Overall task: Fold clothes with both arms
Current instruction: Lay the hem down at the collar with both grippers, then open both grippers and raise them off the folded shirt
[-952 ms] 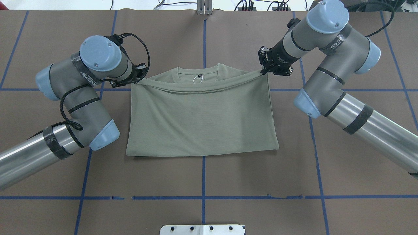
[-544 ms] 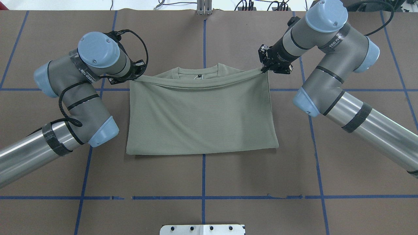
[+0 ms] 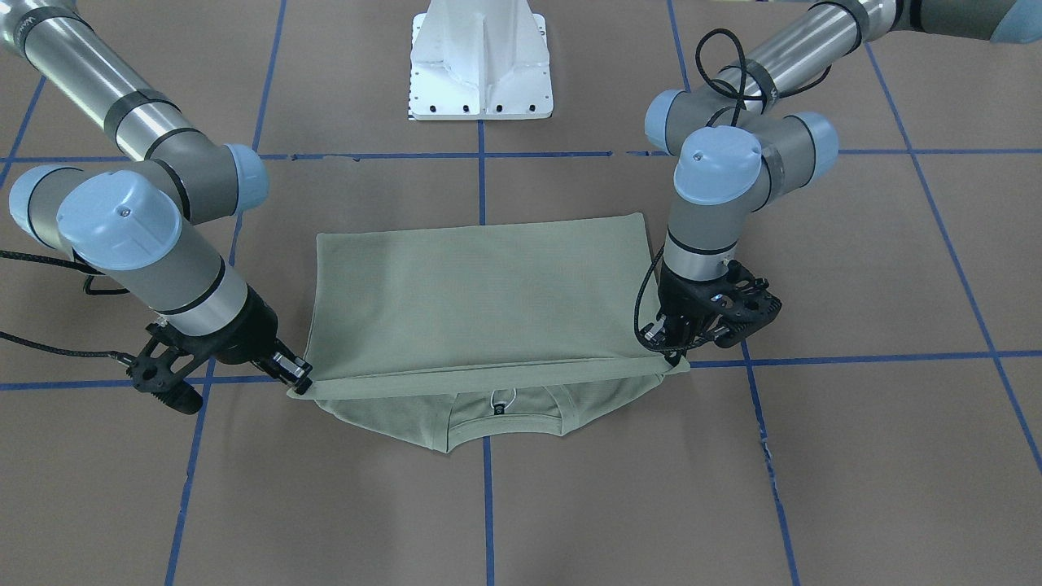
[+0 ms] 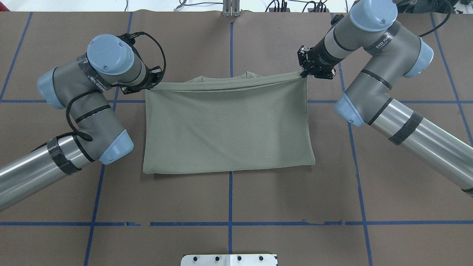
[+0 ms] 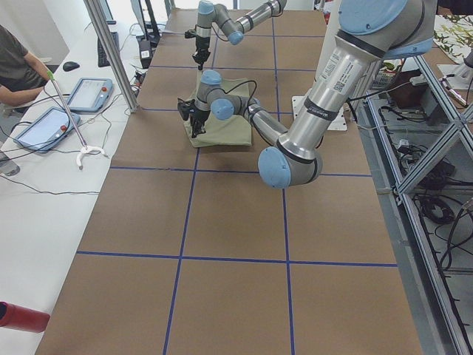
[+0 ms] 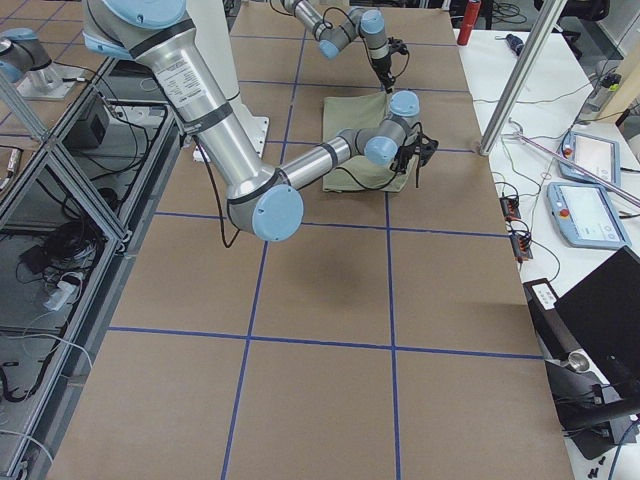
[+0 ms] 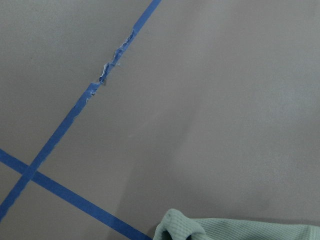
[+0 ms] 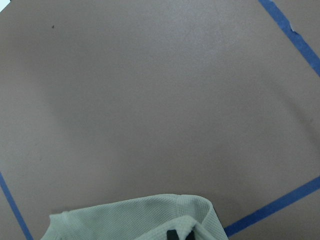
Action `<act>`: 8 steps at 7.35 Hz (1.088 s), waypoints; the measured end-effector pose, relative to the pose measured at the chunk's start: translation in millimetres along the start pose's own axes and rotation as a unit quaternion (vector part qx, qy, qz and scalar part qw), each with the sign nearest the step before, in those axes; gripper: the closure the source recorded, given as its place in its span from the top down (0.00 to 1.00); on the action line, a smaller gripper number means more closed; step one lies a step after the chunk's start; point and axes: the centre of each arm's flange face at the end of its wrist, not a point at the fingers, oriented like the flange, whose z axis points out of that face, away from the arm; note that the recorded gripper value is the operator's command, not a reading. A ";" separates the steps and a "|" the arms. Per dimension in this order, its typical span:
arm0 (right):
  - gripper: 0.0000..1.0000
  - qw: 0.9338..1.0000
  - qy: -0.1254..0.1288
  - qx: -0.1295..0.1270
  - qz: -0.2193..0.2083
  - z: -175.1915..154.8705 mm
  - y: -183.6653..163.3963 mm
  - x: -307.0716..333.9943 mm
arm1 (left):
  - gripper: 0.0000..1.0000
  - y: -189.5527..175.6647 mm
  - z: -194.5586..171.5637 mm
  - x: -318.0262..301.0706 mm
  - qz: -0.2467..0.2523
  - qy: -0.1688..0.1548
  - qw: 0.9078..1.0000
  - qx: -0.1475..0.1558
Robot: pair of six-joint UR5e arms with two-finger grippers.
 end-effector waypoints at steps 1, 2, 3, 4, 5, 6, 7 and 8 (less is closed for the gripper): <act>0.00 1.000 0.000 0.001 0.001 0.1 -1.6 -2.6 | 0.00 -0.3 1.8 -0.7 0.000 -0.002 1.000 0.000; 0.00 1.000 0.001 0.001 0.002 2.2 -3.2 -4.1 | 0.00 -0.4 2.8 -1.1 0.000 -0.003 1.000 0.000; 0.00 1.000 0.002 0.002 0.002 4.0 -4.5 -4.2 | 0.06 -0.5 2.9 -1.0 0.001 -0.002 1.000 0.000; 0.00 1.000 0.000 0.001 0.000 4.8 -3.8 -5.2 | 0.11 -0.4 2.7 -0.6 0.002 -0.001 1.000 0.000; 0.18 1.000 -0.003 0.000 -0.002 4.7 -2.0 -7.3 | 0.40 0.1 2.3 0.2 0.002 0.000 1.000 0.000; 0.80 1.000 -0.005 -0.001 -0.004 4.3 -0.3 -9.2 | 0.63 0.6 1.7 0.9 0.003 0.001 1.000 0.000; 1.00 1.000 -0.005 -0.002 -0.005 4.7 1.1 -10.1 | 0.98 0.7 0.9 1.7 0.003 0.002 1.000 0.000; 1.00 1.000 -0.006 -0.003 -0.006 5.6 2.7 -10.6 | 1.00 0.9 0.3 2.3 0.004 0.003 1.000 0.000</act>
